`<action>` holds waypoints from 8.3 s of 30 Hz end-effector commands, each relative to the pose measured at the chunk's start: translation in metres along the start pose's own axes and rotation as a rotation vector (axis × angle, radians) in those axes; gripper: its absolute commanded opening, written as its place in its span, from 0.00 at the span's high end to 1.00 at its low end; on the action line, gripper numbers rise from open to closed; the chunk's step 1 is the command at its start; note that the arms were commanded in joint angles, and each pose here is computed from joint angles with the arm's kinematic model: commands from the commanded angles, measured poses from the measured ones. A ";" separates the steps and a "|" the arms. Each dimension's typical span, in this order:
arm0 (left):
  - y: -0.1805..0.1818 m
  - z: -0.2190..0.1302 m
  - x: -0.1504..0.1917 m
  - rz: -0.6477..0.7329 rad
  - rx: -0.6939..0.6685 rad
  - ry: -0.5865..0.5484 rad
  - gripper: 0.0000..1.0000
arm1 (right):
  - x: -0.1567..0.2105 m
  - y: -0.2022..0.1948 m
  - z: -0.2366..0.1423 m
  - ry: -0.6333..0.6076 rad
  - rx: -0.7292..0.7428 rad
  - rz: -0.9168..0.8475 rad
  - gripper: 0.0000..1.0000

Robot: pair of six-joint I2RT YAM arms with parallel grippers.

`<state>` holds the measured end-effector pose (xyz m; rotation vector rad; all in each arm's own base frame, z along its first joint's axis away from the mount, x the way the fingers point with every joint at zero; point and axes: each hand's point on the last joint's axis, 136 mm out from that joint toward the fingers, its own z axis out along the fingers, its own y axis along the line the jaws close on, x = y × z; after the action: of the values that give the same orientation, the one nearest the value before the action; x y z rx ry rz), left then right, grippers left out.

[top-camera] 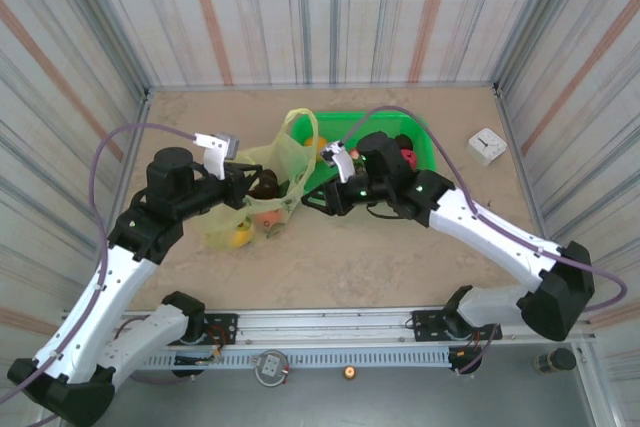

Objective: Place the fake fruits into the plastic bag and tie a complex knot

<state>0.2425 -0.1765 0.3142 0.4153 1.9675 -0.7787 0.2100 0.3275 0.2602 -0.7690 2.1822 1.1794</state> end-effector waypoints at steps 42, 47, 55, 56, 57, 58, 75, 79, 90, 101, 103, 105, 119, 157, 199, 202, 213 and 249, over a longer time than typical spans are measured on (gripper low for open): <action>-0.006 -0.030 -0.022 0.063 -0.030 -0.063 1.00 | -0.046 -0.337 0.021 -0.005 0.955 0.467 0.11; -0.005 -0.026 -0.019 0.059 -0.025 -0.048 1.00 | -0.064 -0.352 0.020 -0.029 0.851 0.497 0.10; -0.012 -0.027 -0.013 0.055 0.013 -0.025 1.00 | -0.101 -0.254 -0.026 -0.210 0.611 0.265 0.25; -0.012 -0.029 -0.013 0.056 0.011 -0.028 1.00 | -0.105 -0.237 -0.034 -0.239 0.564 0.224 0.26; -0.012 -0.030 -0.012 0.056 0.008 -0.028 1.00 | -0.107 -0.217 -0.040 -0.270 0.499 0.172 0.28; -0.012 -0.032 -0.012 0.055 0.007 -0.028 1.00 | -0.108 -0.194 -0.043 -0.301 0.408 0.086 0.31; -0.023 -0.042 -0.003 0.004 0.064 -0.032 1.00 | -0.146 -0.034 -0.036 -0.397 0.050 -0.630 0.28; -0.021 -0.043 -0.002 0.001 0.056 -0.029 1.00 | -0.158 -0.025 -0.022 -0.395 0.013 -0.650 0.32; -0.028 -0.042 -0.023 0.007 0.085 -0.041 1.00 | -0.193 -0.021 -0.031 -0.400 0.013 -0.593 1.00; -0.043 -0.038 -0.136 -0.141 0.317 -0.213 1.00 | -0.236 -0.090 -0.168 -0.527 0.524 -0.178 1.00; -0.042 -0.026 -0.150 -0.159 0.348 -0.210 1.00 | -0.230 -0.100 -0.188 -0.555 0.601 -0.148 1.00; -0.043 -0.013 -0.160 -0.185 0.409 -0.195 1.00 | -0.221 -0.106 -0.205 -0.580 0.660 -0.115 1.00; -0.056 0.043 -0.123 -0.245 0.472 -0.073 1.00 | -0.161 -0.130 -0.226 -0.577 0.768 0.040 1.00; -0.088 0.015 -0.090 0.036 0.496 -0.119 0.39 | -0.183 -0.107 -0.224 -0.578 0.650 0.019 1.00; -0.075 0.092 -0.083 0.366 0.306 -0.409 0.20 | -0.183 -0.096 -0.216 -0.581 0.576 -0.011 1.00; -0.078 0.091 -0.082 0.353 0.327 -0.404 0.34 | -0.181 -0.097 -0.216 -0.581 0.580 -0.005 1.00; -0.074 0.097 -0.074 0.303 0.321 -0.361 0.81 | -0.174 -0.102 -0.229 -0.608 0.677 0.003 0.67; -0.109 0.092 -0.045 0.460 0.622 -0.251 1.00 | -0.153 0.054 -0.084 -0.143 -0.140 -0.278 0.62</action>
<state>0.2652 -0.3172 0.3524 1.0111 1.3324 -1.0597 0.2709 0.3070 0.4271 -0.9628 1.8338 1.1443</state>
